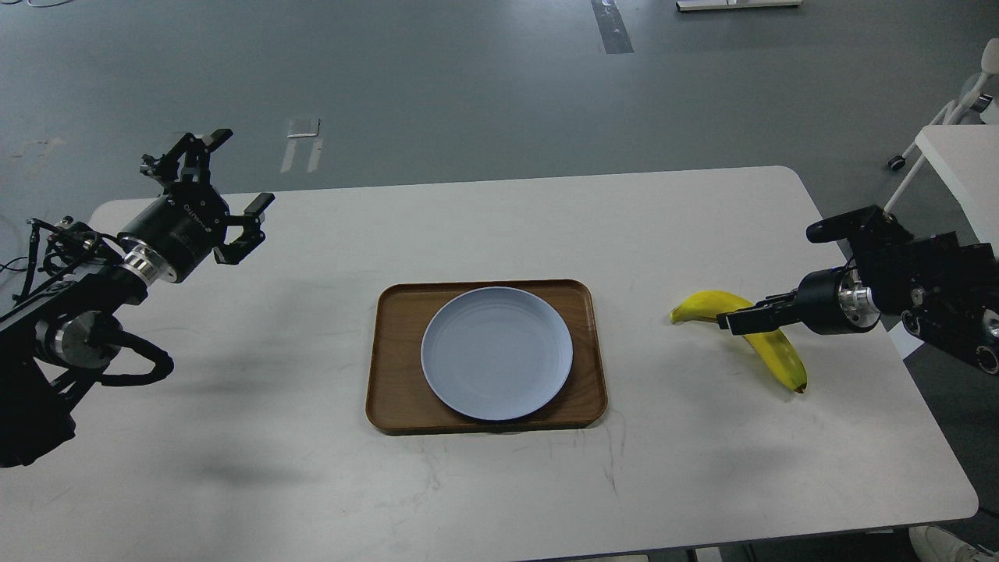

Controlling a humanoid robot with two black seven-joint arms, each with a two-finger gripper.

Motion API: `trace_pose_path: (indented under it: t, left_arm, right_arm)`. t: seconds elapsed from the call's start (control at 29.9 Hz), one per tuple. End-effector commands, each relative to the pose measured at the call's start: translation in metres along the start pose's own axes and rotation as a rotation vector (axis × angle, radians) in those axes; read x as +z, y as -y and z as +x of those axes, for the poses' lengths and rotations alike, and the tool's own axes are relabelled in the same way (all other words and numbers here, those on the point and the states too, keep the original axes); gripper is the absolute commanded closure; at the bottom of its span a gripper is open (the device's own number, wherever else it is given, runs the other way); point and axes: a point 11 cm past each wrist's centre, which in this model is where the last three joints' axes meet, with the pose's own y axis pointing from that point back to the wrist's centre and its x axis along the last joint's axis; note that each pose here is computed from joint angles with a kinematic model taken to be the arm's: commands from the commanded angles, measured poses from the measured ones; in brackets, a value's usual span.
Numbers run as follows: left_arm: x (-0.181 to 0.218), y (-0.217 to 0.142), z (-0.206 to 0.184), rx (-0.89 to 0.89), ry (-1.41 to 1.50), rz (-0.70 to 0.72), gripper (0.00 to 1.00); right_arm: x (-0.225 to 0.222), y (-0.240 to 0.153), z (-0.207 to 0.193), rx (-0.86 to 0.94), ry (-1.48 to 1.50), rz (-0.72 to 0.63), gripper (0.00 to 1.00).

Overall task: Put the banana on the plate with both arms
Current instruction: 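Reach the right gripper to the yellow banana, grasp and lift it, then carry the banana with the right gripper and lower it onto the plate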

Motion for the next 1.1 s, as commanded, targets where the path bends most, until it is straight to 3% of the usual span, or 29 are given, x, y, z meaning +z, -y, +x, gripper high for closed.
trace_pose_path:
  t: [0.0,0.03,0.07,0.13,0.27,0.43,0.6,0.87,1.07]
  left_arm:
    - [0.0,0.0,0.0,0.0,0.0,-0.001,0.01]
    - [0.0,0.0,0.0,0.0,0.0,-0.001,0.01]
    - [0.0,0.0,0.0,0.0,0.0,-0.001,0.01]
    - [0.0,0.0,0.0,0.0,0.001,0.001,0.01]
    - [0.0,0.0,0.0,0.001,-0.001,-0.003,0.01]
    - [0.002,-0.001,0.002,0.004,0.002,-0.004,0.01]
    - [0.003,-0.001,0.002,0.005,0.004,-0.004,0.01]
    - [0.003,0.0,0.001,0.0,0.002,-0.007,0.01]
    - [0.002,0.001,-0.001,-0.004,-0.002,-0.006,0.01]
  right_arm:
    - [0.0,0.002,-0.005,-0.015,-0.007,-0.003,0.4]
    - [0.001,0.002,-0.007,-0.019,-0.01,-0.006,0.52]
    - [0.002,0.002,-0.009,-0.023,-0.021,-0.011,0.74]
    - [0.004,0.002,-0.012,-0.024,-0.031,-0.016,0.86]
    - [0.009,0.0,-0.017,-0.028,-0.044,-0.028,1.0]
    - [0.011,-0.007,-0.01,-0.005,-0.044,-0.032,1.0]
    - [-0.001,-0.029,0.023,0.06,-0.074,0.003,1.0]
    - [-0.062,-0.066,0.111,0.183,-0.197,0.11,1.0]
    - [-0.142,-0.039,0.143,0.131,-0.211,0.266,1.0]
